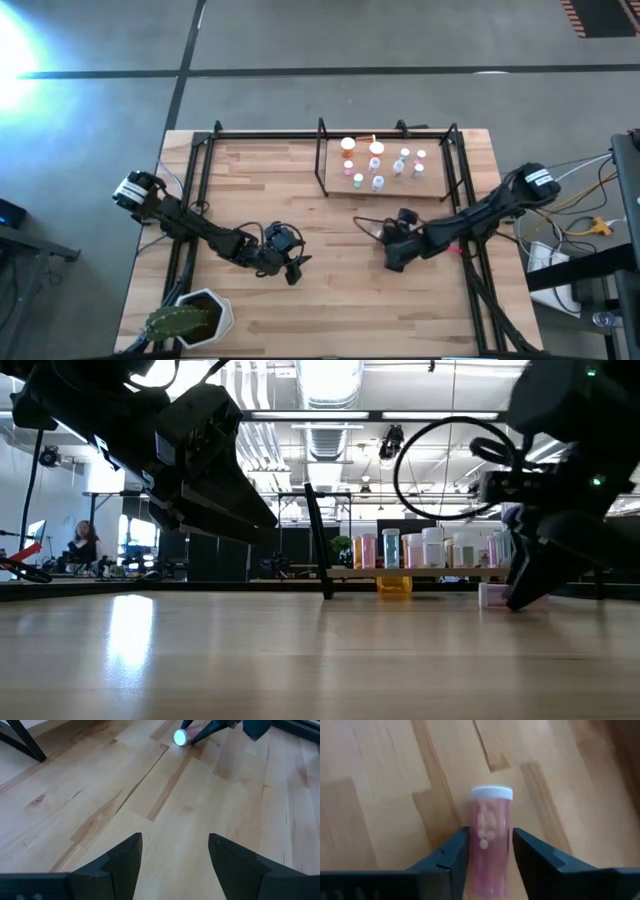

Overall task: Pick and place medicine bottles onto shelf by color
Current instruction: Put the pink pill bottle on the shelf

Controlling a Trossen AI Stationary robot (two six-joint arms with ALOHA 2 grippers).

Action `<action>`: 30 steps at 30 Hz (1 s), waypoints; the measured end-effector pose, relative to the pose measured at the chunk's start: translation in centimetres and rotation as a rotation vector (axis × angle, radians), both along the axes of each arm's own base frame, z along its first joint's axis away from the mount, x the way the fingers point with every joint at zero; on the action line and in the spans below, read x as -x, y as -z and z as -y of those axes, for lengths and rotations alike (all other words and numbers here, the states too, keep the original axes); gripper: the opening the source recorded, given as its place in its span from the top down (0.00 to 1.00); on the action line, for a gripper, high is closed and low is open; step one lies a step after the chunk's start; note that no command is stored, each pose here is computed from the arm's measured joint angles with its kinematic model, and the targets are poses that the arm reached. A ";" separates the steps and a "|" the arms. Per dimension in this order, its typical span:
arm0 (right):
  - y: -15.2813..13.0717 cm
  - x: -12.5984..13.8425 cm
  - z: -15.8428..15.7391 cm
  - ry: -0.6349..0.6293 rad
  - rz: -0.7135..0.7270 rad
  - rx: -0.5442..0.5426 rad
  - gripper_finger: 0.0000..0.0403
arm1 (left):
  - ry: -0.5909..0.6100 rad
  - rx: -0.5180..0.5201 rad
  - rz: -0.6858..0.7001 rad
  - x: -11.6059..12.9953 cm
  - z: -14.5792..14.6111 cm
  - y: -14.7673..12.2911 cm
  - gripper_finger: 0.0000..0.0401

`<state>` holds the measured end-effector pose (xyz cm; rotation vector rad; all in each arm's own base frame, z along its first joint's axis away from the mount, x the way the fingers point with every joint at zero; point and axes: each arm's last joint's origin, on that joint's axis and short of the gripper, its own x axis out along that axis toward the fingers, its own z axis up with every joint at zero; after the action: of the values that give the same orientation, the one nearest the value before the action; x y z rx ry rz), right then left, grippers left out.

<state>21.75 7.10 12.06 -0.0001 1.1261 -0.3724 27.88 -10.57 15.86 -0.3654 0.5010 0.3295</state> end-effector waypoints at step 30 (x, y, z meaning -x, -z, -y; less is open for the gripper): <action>-2.5 -11.1 2.2 -0.132 -0.621 -0.099 0.48 | 0.001 -0.002 -0.002 0.0 0.0 0.0 0.47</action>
<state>32.89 4.91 14.59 -0.1091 1.7473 -0.1990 27.88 -10.57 15.85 -0.3627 0.5025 0.3289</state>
